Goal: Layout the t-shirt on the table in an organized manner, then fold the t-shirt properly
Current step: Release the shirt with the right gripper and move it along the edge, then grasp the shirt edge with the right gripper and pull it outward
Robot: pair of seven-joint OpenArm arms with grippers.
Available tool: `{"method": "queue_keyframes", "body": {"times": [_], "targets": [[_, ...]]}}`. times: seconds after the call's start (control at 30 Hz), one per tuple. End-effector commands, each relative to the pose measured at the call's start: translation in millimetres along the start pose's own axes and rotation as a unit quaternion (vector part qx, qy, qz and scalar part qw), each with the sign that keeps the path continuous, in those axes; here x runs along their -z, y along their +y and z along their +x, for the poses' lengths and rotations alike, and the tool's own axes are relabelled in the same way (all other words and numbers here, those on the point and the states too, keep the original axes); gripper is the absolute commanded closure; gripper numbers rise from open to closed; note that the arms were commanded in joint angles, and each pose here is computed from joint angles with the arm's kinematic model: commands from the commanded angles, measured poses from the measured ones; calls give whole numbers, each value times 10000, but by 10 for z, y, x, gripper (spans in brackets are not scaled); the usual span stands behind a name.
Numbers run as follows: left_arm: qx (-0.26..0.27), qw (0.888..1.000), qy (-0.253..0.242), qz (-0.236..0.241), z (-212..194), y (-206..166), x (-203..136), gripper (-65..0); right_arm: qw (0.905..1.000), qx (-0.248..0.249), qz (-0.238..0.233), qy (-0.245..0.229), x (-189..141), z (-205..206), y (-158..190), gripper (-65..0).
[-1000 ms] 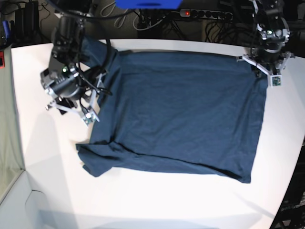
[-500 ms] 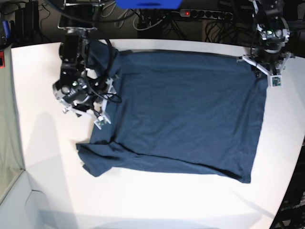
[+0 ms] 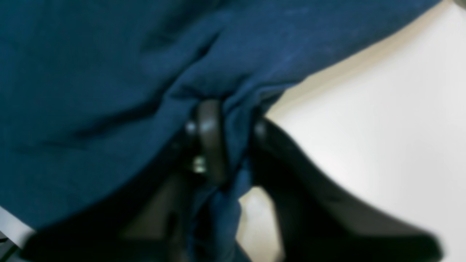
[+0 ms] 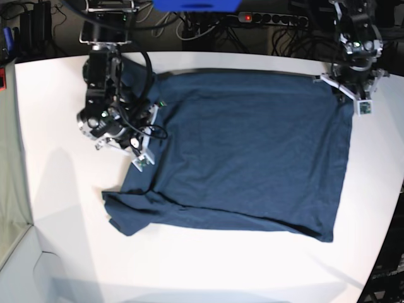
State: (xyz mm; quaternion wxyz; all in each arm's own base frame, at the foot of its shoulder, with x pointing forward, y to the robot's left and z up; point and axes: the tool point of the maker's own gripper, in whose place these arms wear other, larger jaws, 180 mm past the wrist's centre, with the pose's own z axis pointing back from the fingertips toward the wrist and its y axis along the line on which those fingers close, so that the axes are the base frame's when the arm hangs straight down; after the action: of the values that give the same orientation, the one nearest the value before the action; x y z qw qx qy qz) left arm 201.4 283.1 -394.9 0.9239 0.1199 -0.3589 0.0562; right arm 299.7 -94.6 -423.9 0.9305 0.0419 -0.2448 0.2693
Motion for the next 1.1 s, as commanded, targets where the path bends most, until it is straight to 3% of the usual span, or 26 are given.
{"method": "queue_keyframes", "body": {"times": [0.0,0.1,0.33,0.6,0.7,0.8,0.93,1.07], "targets": [[13,9999,-106,64,57,52,-2,-211,9998,-83,-144,72,-37,21,-84,-25],[-51,10000,28,48,-25,49,81,-183,9993,-163,-345,-25,-141,88,-199,0],[-225,9994,272,12,-135,38,295,-6,9947,-352,-883,-390,-483,281,-428,0],[-338,9986,404,-26,-188,8,421,-3,9852,-573,-1574,-376,-921,352,-699,0],[-319,9993,186,-6,-118,19,425,-3,9834,-637,-1670,-319,-955,317,-769,0],[-316,9995,2,-1,-76,21,417,-3,9827,-652,-1713,-248,-963,275,-812,0],[-337,9994,108,-8,-168,17,449,-3,9815,-736,-1755,-186,-976,244,-847,0],[-351,9993,157,-13,-210,18,463,-3,9824,-1110,-1499,67,-817,149,-689,0]]}}
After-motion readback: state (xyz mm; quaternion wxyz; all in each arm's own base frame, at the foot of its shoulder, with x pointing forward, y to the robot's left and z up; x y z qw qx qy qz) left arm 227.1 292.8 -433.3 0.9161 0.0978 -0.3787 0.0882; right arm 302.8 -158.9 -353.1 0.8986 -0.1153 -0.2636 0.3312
